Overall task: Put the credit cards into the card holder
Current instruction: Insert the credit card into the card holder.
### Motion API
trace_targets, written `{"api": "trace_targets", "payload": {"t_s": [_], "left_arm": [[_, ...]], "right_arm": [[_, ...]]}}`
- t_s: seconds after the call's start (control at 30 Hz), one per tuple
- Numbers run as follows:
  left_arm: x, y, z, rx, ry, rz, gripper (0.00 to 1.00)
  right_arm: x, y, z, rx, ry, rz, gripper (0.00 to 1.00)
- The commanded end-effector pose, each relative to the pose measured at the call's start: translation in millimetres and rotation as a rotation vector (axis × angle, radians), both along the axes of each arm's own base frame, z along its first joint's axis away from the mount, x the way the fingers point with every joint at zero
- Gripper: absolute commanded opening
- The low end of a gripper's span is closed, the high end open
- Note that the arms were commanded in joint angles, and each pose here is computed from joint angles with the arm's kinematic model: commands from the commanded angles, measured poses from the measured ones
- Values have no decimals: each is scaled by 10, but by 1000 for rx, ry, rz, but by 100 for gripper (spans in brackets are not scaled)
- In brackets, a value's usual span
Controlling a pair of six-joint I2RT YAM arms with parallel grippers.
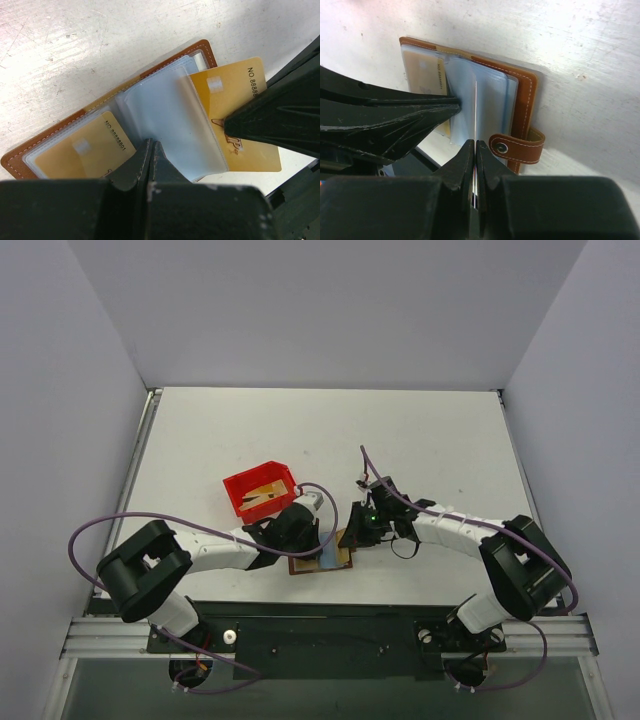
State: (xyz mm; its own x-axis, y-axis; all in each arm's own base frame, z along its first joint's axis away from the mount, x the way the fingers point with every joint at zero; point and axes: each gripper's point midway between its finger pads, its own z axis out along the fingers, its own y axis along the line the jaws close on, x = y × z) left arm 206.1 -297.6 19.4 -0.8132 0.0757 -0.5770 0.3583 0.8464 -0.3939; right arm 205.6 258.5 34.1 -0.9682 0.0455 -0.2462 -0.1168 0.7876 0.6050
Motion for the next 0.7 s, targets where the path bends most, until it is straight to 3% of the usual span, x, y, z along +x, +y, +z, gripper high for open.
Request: {"api": "trace_targets", "payload": {"t_s": [0.0, 0.67], "left_arm": [[-325, 385, -496, 199, 133, -18, 0], [-124, 127, 298, 20, -10, -20, 0]], "right_arm": [[-15, 105, 60, 72, 1, 20, 0], [2, 239, 157, 165, -2, 23, 0]]}}
